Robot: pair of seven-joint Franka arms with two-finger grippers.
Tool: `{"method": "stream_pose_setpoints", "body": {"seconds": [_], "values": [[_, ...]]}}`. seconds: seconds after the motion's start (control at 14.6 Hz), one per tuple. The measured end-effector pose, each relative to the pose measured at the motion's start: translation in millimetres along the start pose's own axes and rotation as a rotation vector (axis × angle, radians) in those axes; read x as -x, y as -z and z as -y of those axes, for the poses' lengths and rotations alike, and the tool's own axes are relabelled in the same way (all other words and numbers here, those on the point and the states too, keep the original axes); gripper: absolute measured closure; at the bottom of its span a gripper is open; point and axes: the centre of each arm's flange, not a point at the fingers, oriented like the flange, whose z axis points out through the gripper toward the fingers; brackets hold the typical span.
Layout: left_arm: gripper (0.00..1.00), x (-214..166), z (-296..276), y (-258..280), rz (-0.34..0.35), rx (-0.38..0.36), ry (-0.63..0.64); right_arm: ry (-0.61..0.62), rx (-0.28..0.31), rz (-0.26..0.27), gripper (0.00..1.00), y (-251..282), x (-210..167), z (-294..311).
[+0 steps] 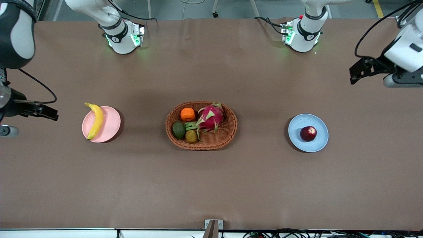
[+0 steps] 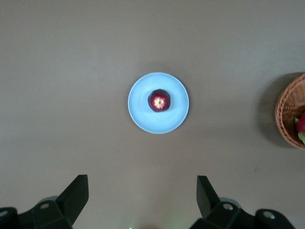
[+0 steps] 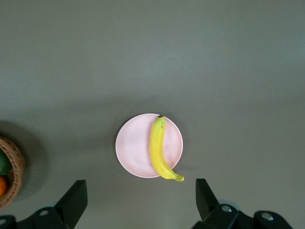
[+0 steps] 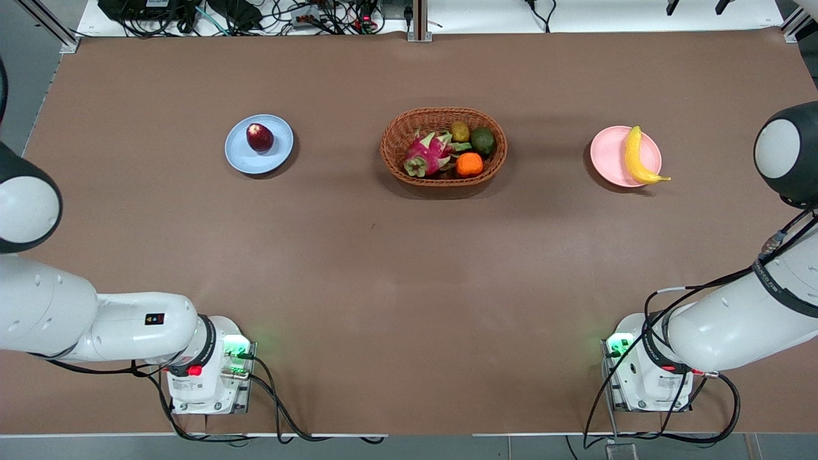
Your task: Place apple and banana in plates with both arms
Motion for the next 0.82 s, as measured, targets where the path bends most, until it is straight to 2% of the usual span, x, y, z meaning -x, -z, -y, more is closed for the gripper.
{"method": "stream_pose_setpoints", "body": {"seconds": [0.21, 0.55, 0.82], "values": [[0.00, 13.3, 9.7, 2.7, 0.004, 0.019, 0.007, -0.035, -0.019, -0.025, 0.00, 8.4, -3.2, -21.5], [0.00, 19.1, 11.5, -1.5, 0.016, 0.017, 0.011, -0.041, -0.101, -0.084, 0.00, 45.9, 12.2, -54.0], [0.00, 21.3, 5.4, -1.3, 0.016, 0.015, 0.000, 0.001, -0.108, -0.091, 0.00, 48.3, 16.4, -62.0]]}}
